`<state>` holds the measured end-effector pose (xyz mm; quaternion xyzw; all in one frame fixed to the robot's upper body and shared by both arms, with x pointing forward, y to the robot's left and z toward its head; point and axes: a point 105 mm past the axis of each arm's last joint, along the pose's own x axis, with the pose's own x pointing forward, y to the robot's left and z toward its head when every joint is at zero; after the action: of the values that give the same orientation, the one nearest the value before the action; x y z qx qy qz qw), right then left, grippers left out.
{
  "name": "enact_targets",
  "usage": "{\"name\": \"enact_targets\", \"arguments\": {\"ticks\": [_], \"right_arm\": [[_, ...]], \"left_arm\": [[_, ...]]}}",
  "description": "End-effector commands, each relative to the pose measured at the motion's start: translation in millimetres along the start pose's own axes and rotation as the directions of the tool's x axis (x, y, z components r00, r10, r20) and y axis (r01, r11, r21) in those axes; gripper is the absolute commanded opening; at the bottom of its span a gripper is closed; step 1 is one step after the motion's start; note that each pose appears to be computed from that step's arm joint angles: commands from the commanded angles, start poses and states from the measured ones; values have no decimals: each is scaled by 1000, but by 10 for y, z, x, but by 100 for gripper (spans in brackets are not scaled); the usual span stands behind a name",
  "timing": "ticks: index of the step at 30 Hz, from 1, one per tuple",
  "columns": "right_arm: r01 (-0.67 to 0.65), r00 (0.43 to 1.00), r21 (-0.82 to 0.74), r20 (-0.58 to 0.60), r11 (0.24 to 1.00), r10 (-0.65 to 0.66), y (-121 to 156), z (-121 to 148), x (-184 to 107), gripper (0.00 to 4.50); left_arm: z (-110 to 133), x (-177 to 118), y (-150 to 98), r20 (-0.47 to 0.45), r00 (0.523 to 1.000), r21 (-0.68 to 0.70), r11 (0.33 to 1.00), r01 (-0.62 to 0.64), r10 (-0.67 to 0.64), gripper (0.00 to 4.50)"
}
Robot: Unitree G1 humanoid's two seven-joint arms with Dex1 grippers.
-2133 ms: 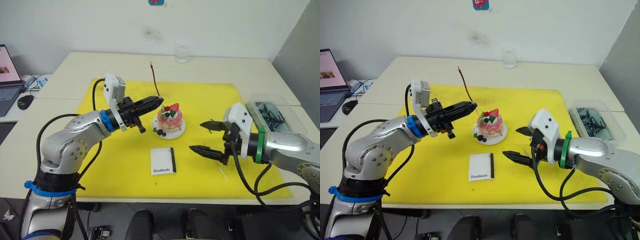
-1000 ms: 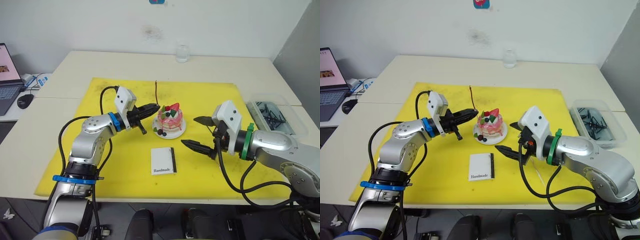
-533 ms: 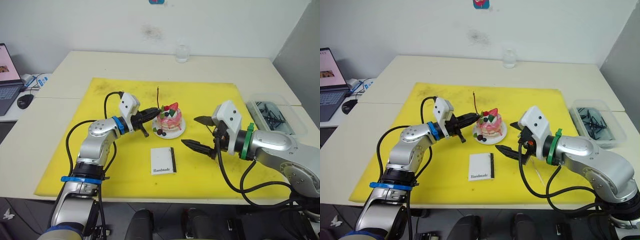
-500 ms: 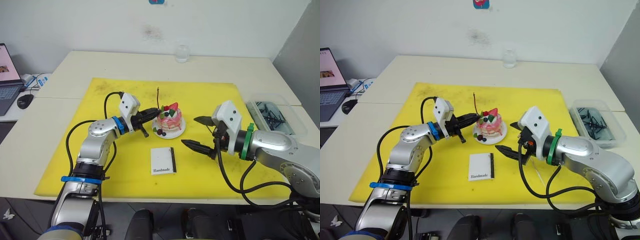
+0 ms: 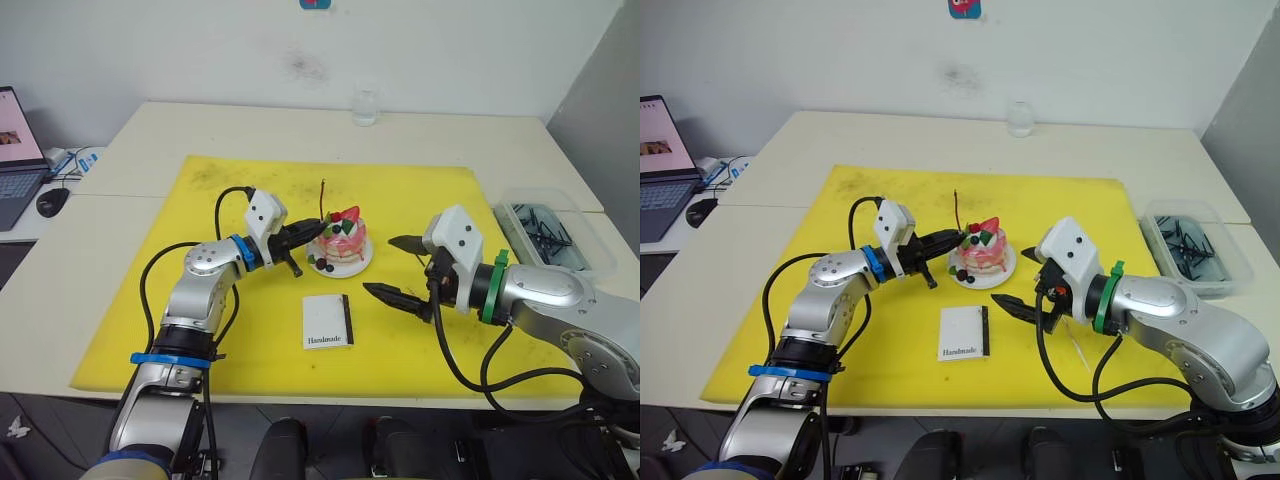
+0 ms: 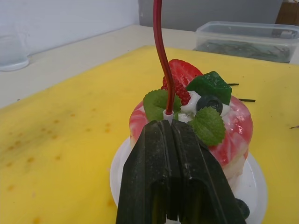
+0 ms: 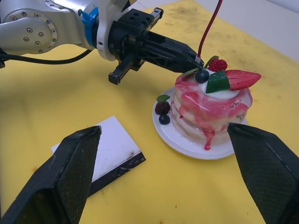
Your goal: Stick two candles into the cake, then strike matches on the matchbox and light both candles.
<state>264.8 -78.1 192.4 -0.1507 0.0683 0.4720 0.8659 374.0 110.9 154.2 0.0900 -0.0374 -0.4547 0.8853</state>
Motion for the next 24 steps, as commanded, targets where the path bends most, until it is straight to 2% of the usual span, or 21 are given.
{"name": "enact_targets", "arguments": {"ticks": [1, 2, 14, 20, 24], "right_arm": [[9, 1000, -34, 30, 999, -8, 11, 79, -49, 450], [10, 1000, -33, 29, 999, -9, 9, 75, -51, 450], [25, 999, -42, 33, 999, -24, -24, 69, -55, 450], [99, 990, -72, 104, 993, -91, -145, 202, -78, 450], [166, 981, -115, 124, 979, -152, -187, 197, -228, 450]], "left_arm": [[109, 14, -1, 23, 1000, 14, 1000, -1, 0, 58], [128, 7, -1, 26, 1000, 10, 1000, 3, -3, 78], [394, -225, 194, 62, 992, 26, 994, -110, 108, 448], [499, -433, 223, 63, 990, 80, 988, -129, 124, 448], [458, -673, 122, -19, 997, 130, 989, -75, 78, 448]]}}
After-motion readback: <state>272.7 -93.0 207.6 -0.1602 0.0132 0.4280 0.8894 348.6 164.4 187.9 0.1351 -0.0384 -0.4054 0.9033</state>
